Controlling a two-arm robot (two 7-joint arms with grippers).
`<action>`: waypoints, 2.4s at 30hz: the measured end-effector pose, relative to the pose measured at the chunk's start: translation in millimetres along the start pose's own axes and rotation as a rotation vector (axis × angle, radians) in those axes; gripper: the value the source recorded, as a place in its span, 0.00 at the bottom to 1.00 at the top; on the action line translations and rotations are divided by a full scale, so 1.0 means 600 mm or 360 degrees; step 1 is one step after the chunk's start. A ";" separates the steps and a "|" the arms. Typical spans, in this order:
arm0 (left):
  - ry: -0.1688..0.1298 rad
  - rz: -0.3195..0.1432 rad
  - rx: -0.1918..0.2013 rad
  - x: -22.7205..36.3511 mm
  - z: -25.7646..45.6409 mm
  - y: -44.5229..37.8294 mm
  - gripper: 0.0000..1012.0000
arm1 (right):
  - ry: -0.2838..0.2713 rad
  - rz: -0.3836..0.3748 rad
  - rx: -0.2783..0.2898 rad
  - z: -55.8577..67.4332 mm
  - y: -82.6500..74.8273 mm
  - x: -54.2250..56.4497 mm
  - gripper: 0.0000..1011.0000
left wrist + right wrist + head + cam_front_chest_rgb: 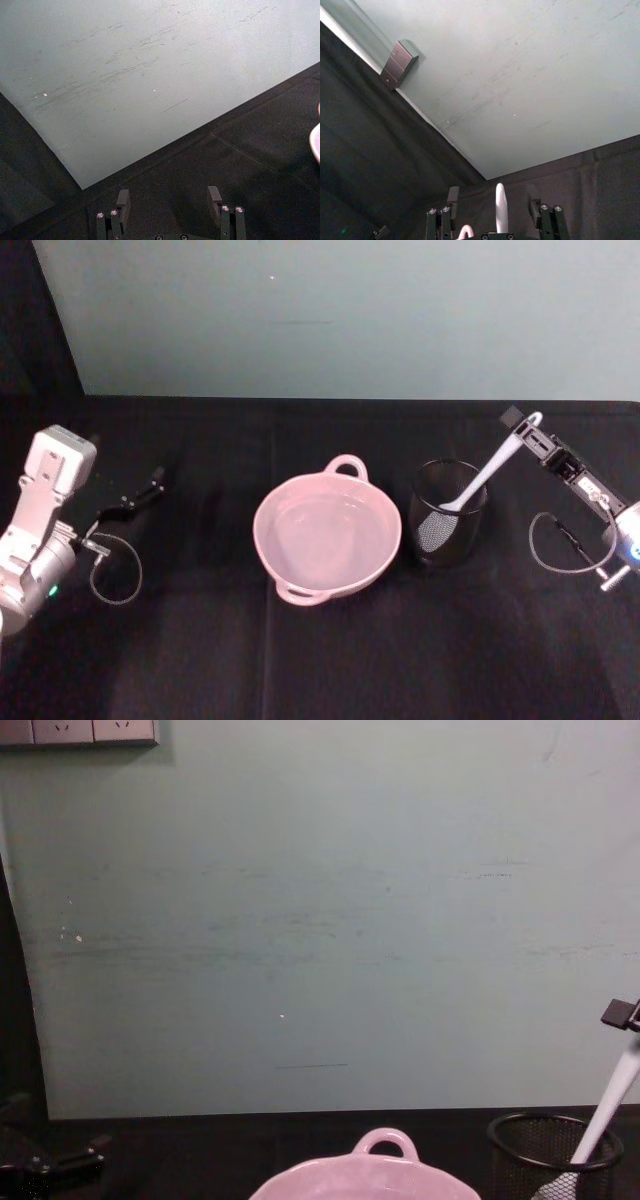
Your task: Use the one hand to pick up the spoon and stir the clear water in the bowl.
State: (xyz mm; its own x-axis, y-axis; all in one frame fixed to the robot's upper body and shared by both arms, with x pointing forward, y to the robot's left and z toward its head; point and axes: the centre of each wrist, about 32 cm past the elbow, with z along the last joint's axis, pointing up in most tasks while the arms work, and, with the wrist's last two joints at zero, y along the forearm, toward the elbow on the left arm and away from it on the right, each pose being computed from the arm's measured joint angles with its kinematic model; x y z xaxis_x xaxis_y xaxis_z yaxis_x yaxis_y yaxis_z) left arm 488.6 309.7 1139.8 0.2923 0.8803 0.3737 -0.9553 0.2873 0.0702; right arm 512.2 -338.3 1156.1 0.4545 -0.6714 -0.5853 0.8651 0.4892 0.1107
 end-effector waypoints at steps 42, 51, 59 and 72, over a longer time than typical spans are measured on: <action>0.0000 0.0000 0.0000 0.0000 0.000 0.000 1.00 | -0.0674 0.0068 -0.0053 0.079 0.019 -0.085 0.09; 0.0000 0.0000 0.0000 0.0000 0.000 0.000 1.00 | -0.0874 0.0174 -0.0069 0.123 0.038 -0.138 0.09; 0.0000 0.0000 0.0000 0.0000 0.000 0.000 1.00 | -0.0989 0.0234 -0.0085 0.158 0.051 -0.177 0.09; 0.0000 0.0000 0.0000 0.0000 0.000 0.000 1.00 | -0.1015 0.0244 -0.0097 0.168 0.055 -0.187 0.09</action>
State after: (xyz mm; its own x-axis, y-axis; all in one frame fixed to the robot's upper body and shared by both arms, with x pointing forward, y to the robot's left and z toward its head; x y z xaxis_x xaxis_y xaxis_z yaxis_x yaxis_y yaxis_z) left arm 488.6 309.7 1139.8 0.2923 0.8803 0.3738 -0.9553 0.2874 0.0702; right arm 511.1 -303.2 1306.5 0.6244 -0.7807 0.0265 0.7756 0.6236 0.0983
